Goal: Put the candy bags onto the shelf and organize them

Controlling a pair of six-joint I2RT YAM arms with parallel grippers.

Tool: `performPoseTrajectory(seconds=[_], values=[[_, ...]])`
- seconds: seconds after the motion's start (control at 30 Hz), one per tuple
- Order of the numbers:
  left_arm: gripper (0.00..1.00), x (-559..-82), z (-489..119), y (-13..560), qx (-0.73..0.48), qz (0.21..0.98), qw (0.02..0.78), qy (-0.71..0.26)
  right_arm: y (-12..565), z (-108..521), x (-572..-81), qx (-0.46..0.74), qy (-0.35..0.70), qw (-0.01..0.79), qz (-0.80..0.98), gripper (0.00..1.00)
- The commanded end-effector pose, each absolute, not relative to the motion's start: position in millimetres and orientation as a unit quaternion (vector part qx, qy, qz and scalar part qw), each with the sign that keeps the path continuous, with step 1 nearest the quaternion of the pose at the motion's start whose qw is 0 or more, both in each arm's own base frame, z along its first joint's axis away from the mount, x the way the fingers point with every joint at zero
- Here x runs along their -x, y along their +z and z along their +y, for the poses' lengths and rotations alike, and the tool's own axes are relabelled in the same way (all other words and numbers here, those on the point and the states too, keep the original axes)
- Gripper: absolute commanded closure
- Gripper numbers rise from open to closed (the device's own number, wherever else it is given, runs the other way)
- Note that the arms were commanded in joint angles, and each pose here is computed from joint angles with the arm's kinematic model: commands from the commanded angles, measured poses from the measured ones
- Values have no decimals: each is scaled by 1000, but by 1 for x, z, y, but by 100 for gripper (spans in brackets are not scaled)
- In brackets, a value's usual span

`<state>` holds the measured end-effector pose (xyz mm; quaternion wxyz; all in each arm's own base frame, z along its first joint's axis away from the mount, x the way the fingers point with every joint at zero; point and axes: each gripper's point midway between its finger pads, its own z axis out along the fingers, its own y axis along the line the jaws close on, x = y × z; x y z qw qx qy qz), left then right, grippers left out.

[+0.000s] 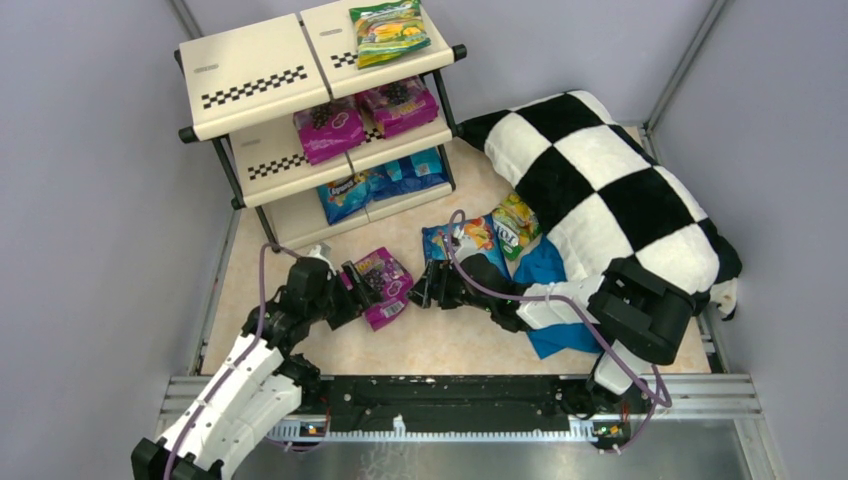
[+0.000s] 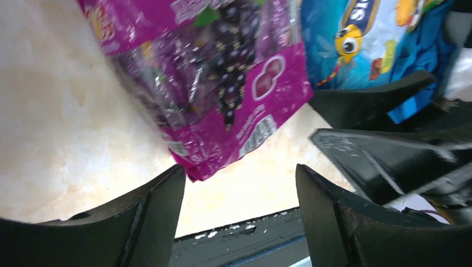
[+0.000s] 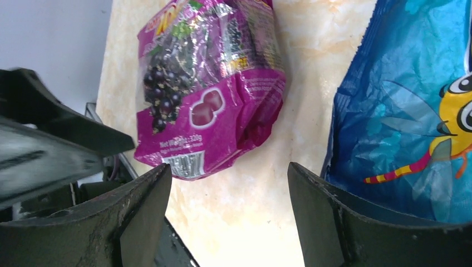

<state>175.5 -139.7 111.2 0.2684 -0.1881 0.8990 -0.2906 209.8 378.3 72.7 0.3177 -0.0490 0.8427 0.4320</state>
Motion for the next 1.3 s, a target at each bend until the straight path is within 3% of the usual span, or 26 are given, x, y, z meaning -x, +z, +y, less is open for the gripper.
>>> performPoseTrajectory(seconds=[0.0,0.17,0.27,0.4,0.63,0.73,0.9,1.0,1.2,1.27], values=[[23,-160,-145,87,230,904,208,-295,115,388,-214,51,484,345,803,24],[31,-157,-143,71,232,914,188,-274,114,394,-210,53,495,326,804,20],[41,-158,-141,63,231,916,191,-267,111,400,-207,48,497,304,811,16],[53,-161,-147,57,227,911,192,-285,117,408,-202,44,523,285,802,1],[61,-174,-153,55,228,898,217,-308,112,412,-196,22,529,245,812,1],[79,-181,-148,61,228,896,239,-298,110,411,-195,27,528,241,814,1],[94,-199,-113,76,231,897,312,-210,109,404,-198,51,514,253,818,2],[96,-212,-101,81,218,898,339,-176,111,401,-202,69,499,274,819,5],[100,-220,-73,76,244,913,318,-71,110,403,-206,101,476,304,819,5],[100,-220,-79,78,236,913,321,-92,110,406,-210,117,463,313,821,5]])
